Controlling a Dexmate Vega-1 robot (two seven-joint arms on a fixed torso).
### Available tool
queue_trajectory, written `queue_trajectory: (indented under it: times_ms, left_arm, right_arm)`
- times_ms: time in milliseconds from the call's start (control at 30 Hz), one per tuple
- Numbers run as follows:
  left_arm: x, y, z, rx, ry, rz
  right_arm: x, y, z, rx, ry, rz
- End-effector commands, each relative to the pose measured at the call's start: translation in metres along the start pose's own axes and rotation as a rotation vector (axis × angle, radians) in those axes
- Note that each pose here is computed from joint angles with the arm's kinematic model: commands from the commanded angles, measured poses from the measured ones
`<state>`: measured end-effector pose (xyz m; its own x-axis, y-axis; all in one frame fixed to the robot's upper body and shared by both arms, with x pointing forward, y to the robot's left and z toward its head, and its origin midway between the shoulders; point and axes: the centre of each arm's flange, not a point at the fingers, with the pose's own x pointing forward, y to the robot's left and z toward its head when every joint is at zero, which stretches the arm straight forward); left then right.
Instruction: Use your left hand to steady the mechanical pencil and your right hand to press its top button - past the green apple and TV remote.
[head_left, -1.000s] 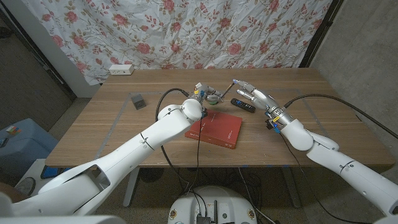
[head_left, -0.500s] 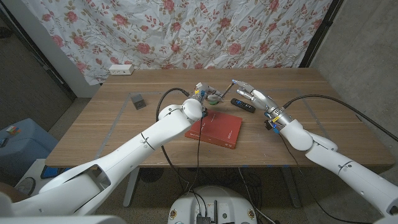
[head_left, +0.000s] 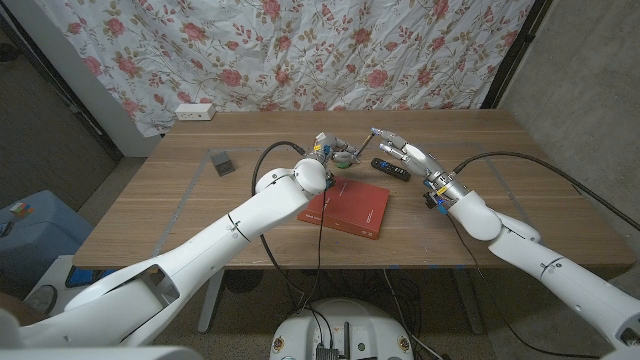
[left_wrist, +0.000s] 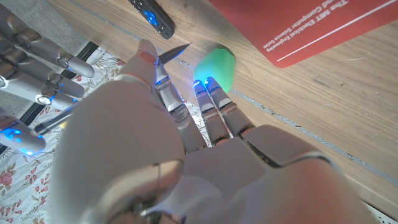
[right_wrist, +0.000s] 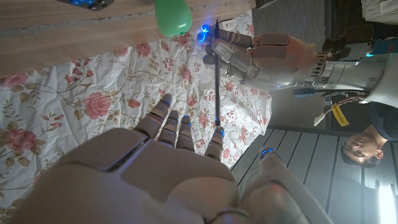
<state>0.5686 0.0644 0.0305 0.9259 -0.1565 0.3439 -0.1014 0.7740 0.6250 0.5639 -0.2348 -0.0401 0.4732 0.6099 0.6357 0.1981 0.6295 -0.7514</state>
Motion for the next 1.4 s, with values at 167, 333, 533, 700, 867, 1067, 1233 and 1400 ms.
queue_trajectory:
  times_ms: [167, 333, 533, 700, 867, 1067, 1233, 1400]
  left_arm:
    - [0.0, 0.001, -0.002, -0.003, 0.004, 0.001]
    - [0.0, 0.001, -0.002, -0.002, 0.002, 0.004]
    - [-0.001, 0.001, -0.002, -0.002, 0.0, 0.003]
    - [-0.002, 0.002, -0.002, 0.002, -0.004, 0.002]
    - [-0.002, 0.002, -0.002, 0.005, -0.006, -0.002]
    - [-0.001, 0.002, -0.002, 0.006, -0.009, -0.006]
    - [-0.001, 0.003, -0.002, 0.006, -0.01, -0.002]
    - [-0.001, 0.003, -0.003, 0.004, -0.01, -0.001]
  right_arm:
    - [0.001, -0.005, 0.001, -0.008, -0.008, -0.028]
    - [0.002, -0.007, 0.002, -0.012, -0.01, -0.04]
    - [0.002, -0.011, 0.002, -0.018, -0.008, -0.053]
    - [0.001, -0.013, 0.003, -0.02, -0.01, -0.06]
    - [0.0, -0.016, 0.003, -0.023, -0.008, -0.072]
    - [-0.001, -0.017, 0.004, -0.024, -0.006, -0.078]
    - [-0.001, -0.017, 0.004, -0.027, -0.005, -0.075]
    - [0.0, -0.017, 0.003, -0.023, -0.005, -0.076]
